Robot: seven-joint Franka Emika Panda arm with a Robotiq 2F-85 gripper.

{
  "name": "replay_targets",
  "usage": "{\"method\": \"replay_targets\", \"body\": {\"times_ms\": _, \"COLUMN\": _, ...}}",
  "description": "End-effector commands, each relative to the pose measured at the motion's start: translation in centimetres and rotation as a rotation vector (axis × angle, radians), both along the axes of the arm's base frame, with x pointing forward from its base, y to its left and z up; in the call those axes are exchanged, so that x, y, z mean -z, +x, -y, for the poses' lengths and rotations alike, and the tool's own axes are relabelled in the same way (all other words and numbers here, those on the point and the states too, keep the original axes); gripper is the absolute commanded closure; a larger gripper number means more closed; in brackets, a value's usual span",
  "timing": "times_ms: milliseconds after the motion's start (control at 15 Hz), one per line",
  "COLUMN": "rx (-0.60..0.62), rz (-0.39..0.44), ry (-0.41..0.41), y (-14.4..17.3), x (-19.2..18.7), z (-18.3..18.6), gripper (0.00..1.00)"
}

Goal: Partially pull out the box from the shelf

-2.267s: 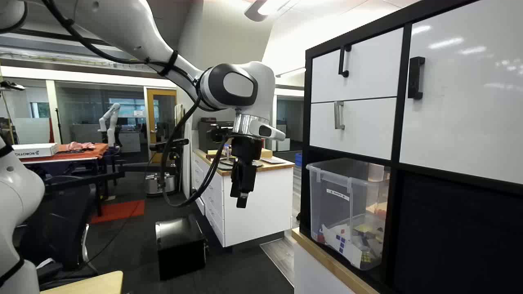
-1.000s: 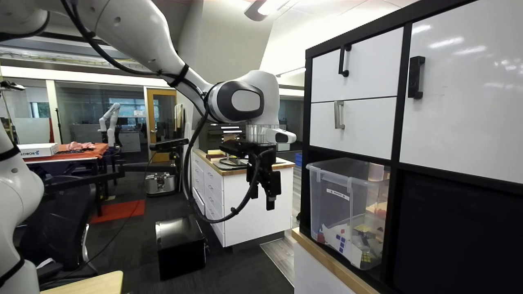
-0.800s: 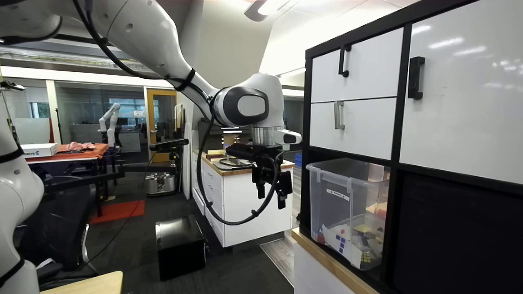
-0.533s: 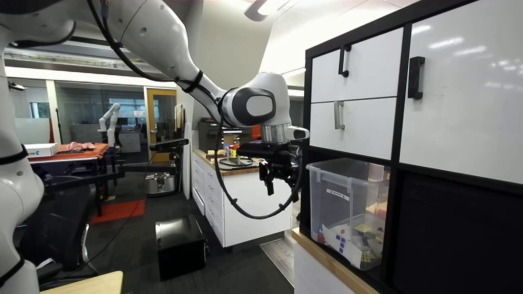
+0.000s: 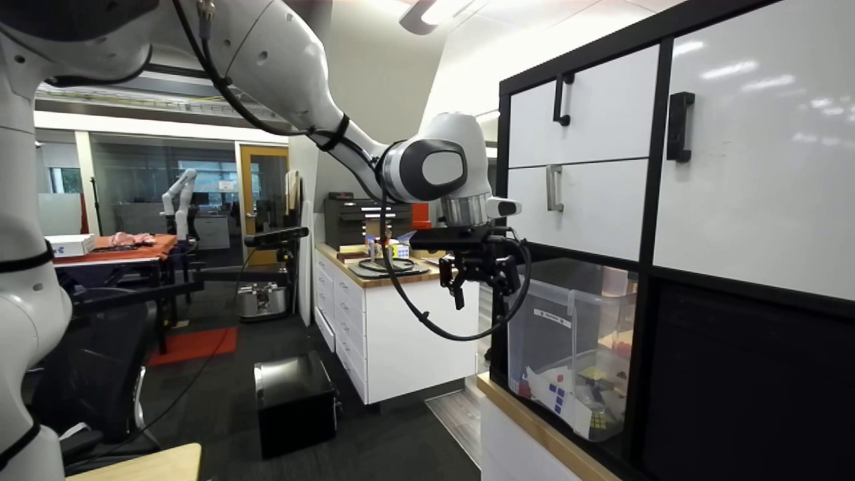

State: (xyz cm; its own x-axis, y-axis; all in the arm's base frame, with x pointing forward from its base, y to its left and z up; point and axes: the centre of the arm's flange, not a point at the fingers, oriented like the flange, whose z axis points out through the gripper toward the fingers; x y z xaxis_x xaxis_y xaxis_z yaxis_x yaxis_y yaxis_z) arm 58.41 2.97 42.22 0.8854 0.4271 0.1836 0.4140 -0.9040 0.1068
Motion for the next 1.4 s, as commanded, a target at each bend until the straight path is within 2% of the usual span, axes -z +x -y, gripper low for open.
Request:
{"method": "replay_targets", "body": {"times_ms": 0, "rx": -0.001, "rz": -0.001, "ry": 0.0, "y": 0.0, "x": 0.0, "z": 0.0, "gripper": 0.0}}
{"method": "replay_targets", "body": {"times_ms": 200, "rx": -0.023, "rz": 0.028, "ry": -0.007, "y": 0.1, "x": 0.2, "z": 0.0, "gripper": 0.0}}
{"method": "replay_targets", "body": {"times_ms": 800, "rx": -0.302, "rz": 0.302, "ry": -0.148, "y": 0.7, "x": -2.0, "z": -2.9, "gripper": 0.0}}
{"method": "replay_targets", "body": {"times_ms": 1333, "rx": -0.425, "rz": 0.438, "ry": -0.224, "y": 2.0, "x": -2.8, "z": -3.3, "gripper": 0.0}}
